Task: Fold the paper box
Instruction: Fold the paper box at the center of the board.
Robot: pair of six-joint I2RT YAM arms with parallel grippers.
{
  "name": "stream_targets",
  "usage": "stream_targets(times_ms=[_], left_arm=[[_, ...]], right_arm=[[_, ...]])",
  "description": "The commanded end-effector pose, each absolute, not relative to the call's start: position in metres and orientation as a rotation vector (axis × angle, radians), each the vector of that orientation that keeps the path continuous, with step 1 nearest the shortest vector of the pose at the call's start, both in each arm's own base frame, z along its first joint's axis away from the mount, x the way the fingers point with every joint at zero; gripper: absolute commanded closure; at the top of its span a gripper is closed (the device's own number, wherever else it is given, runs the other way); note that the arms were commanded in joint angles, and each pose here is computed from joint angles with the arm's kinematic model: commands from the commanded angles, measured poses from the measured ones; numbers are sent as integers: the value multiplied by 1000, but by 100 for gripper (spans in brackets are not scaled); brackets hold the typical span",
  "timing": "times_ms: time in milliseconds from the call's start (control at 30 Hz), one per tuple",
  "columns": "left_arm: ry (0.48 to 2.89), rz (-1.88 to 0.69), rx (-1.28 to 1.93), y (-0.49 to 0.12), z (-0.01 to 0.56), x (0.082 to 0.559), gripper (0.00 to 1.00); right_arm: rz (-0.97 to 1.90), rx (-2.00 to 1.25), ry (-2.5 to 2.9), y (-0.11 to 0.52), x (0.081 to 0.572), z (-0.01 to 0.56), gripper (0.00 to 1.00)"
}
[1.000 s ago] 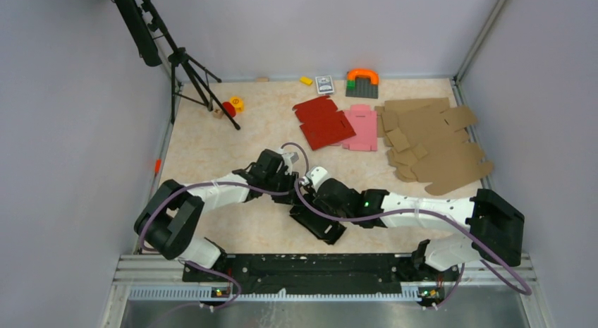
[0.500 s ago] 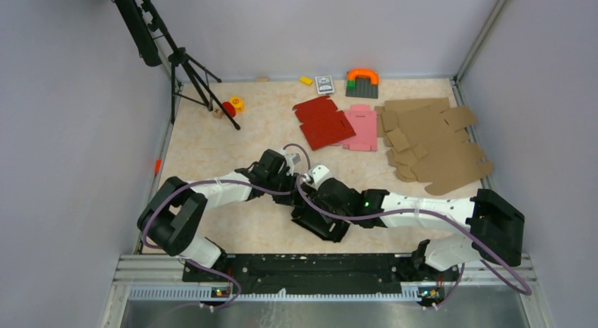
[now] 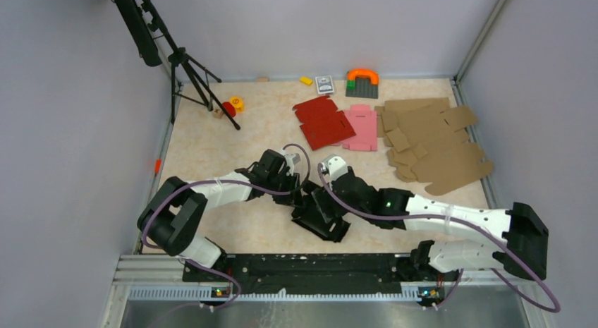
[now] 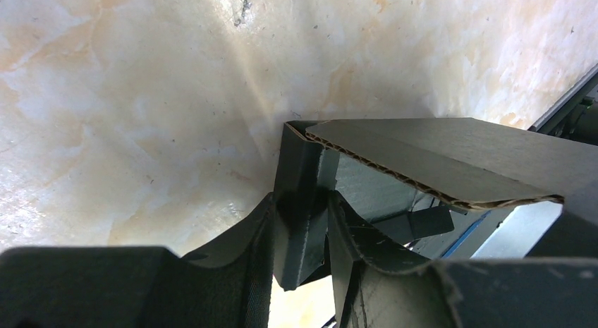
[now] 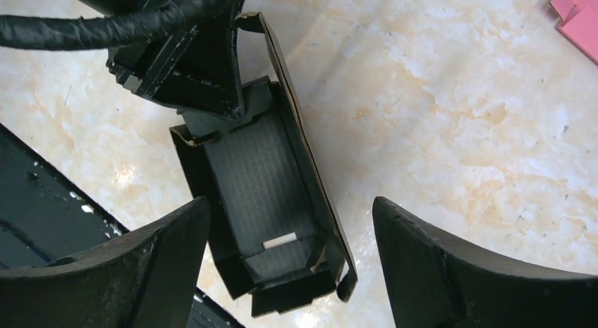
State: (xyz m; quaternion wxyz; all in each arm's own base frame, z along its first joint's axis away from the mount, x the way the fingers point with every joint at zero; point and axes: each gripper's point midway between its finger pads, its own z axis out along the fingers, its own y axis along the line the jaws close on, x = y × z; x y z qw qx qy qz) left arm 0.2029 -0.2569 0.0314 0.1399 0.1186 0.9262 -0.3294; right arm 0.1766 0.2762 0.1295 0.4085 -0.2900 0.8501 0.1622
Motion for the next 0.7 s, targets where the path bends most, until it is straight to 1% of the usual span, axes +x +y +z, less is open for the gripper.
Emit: stream_targets(times_ms=[0,100,200,300,333,400,533,600,667], left_arm=[[2676,-955,338,-261,34,205,66],[2681,-949,315,-260,33,205,66],[2684,-948,287,-260,33,206,67],[2685,-947,258,-261,34,207,66],[2688,-945,247,-260,33,207,66],[2690,-941,231,-259,33,207,66],[2691,-945,213,-260,33,207,65],[2690,-951,209,-260,33,207,64],[2691,-961,207,-261,33,206,63]], right_arm=[[447,-627,2144,267,176,163,16],[510,-540,2194,266,168,179,20],[629,-491,2247,277,149,181,30],[809,-471,2250,303,127,185,45],[842,-468,2257,310,120,182,48],[895,-477,2244,327,107,181,50],[901,-473,2248,352,95,162,53],[895,-412,2248,358,98,149,62],[921,-323,2228,359,103,137,69]])
